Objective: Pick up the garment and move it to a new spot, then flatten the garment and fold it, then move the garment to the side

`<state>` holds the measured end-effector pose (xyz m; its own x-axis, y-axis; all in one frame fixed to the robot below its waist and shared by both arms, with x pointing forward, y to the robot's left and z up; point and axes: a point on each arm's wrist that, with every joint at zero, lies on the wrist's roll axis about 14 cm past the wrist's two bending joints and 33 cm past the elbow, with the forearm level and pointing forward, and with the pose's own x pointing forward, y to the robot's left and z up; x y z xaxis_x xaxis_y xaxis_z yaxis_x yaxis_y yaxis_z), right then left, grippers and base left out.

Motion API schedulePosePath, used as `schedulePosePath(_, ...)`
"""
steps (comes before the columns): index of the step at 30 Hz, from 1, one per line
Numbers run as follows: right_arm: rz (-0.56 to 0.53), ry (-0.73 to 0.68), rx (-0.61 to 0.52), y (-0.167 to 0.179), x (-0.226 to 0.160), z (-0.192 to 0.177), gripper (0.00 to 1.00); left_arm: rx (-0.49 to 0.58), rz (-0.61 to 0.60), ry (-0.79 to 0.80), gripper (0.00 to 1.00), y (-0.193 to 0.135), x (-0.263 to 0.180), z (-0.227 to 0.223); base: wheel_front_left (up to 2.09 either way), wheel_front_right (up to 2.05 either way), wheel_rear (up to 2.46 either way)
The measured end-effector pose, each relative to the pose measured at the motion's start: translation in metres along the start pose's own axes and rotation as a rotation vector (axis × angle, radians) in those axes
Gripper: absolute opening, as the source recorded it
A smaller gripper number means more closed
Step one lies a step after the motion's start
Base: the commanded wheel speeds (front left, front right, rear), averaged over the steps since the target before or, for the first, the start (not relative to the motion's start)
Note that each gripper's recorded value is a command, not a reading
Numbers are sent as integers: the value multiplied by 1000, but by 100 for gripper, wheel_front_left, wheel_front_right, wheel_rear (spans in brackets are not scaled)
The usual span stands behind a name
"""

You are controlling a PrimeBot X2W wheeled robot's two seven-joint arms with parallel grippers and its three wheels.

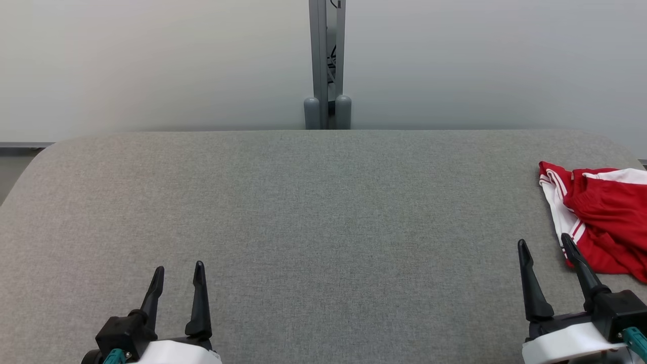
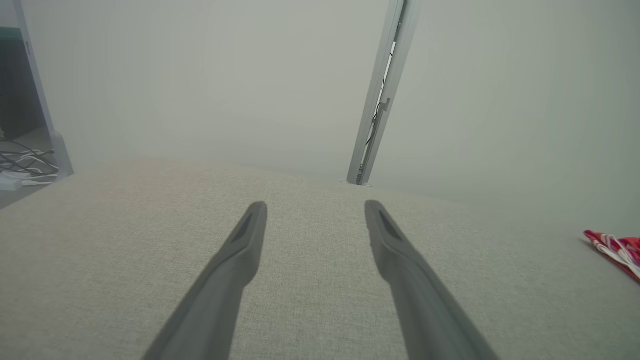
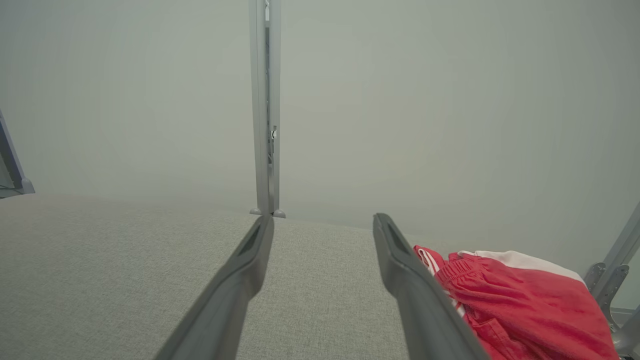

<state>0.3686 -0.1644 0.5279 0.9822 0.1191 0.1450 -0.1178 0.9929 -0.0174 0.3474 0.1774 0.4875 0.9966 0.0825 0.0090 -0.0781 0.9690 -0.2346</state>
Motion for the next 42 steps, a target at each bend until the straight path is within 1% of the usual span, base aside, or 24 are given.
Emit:
schedulePosePath(23, 27, -1, -7, 8, 3, 0, 100, -30, 29, 1, 100, 9, -2, 0, 0, 0, 0)
schedulePosePath(24, 29, 0, -9, 9, 3, 0, 0, -30, 30, 2, 0, 9, -2, 0, 0, 0, 0)
schedulePosePath(30, 22, 81, 19, 12, -8, -24, 0, -37, 48, 78, 0, 13, -13, -23, 0, 0, 0)
schedulePosePath(36, -46, 113, 134, -3, -10, -30, 0, -137, 60, 109, 0, 13, -12, -29, 0, 0, 0)
schedulePosePath(42, -99, 113, 255, -14, -11, -30, 0, -241, 57, 125, 0, 9, -6, -29, 0, 0, 0)
